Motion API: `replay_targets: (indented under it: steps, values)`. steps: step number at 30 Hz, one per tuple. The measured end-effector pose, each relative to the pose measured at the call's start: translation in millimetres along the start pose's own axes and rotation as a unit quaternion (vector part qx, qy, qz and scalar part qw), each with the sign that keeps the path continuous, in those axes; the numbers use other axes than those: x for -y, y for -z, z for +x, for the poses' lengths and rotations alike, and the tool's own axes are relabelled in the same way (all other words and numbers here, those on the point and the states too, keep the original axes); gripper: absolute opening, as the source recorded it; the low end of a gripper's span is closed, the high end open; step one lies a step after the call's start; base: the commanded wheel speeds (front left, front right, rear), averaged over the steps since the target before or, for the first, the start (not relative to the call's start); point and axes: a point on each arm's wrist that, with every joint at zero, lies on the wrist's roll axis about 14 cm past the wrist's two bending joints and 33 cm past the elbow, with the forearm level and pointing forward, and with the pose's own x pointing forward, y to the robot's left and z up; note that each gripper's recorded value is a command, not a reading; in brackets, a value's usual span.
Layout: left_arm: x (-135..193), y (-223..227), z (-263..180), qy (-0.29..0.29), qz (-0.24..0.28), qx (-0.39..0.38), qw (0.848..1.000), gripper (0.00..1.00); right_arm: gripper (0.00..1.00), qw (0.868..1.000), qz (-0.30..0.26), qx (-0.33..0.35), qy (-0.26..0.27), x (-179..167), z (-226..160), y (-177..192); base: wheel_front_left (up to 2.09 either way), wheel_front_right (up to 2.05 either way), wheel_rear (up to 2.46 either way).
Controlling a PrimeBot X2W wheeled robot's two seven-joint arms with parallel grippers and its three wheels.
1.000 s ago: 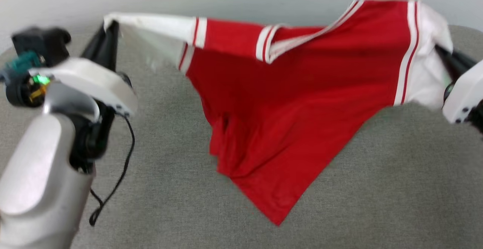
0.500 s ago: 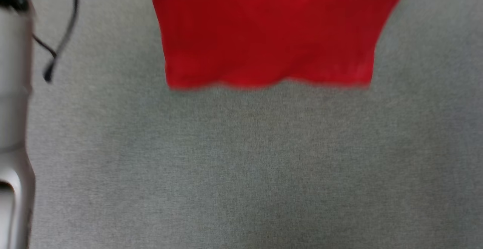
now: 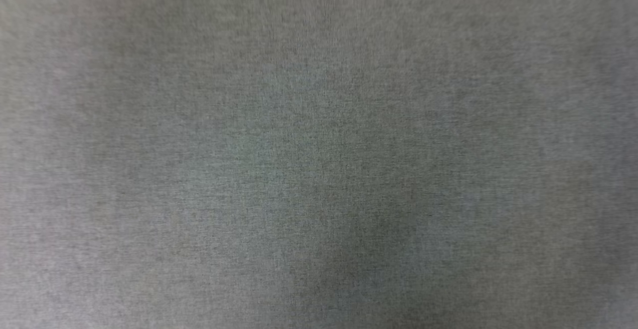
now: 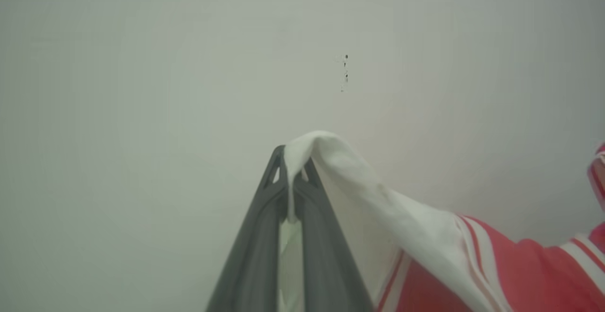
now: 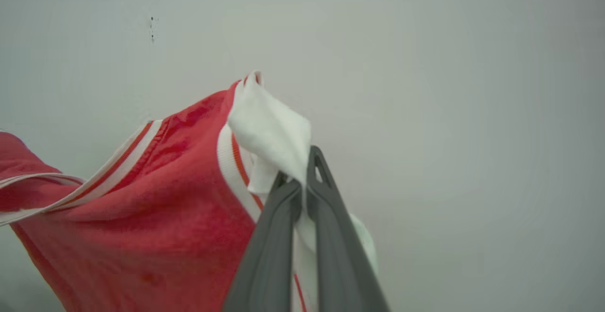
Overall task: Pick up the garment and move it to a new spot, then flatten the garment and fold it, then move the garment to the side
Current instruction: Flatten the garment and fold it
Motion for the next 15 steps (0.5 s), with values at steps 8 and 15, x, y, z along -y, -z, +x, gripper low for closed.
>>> replay_targets:
  steps: [8, 15]
  values:
    - [-5, 107, -26, -0.009, -0.016, -0.091, 0.996, 0.00, 0.00, 0.996, 0.021, -0.080, -0.016, -17, 4, 100, 0.00, 0.00, 0.00]
    - [-5, 166, -74, -0.024, -0.045, -0.162, 0.985, 0.00, 0.00, 0.987, 0.038, -0.154, -0.021, -28, -26, 164, 0.00, 0.00, 0.00]
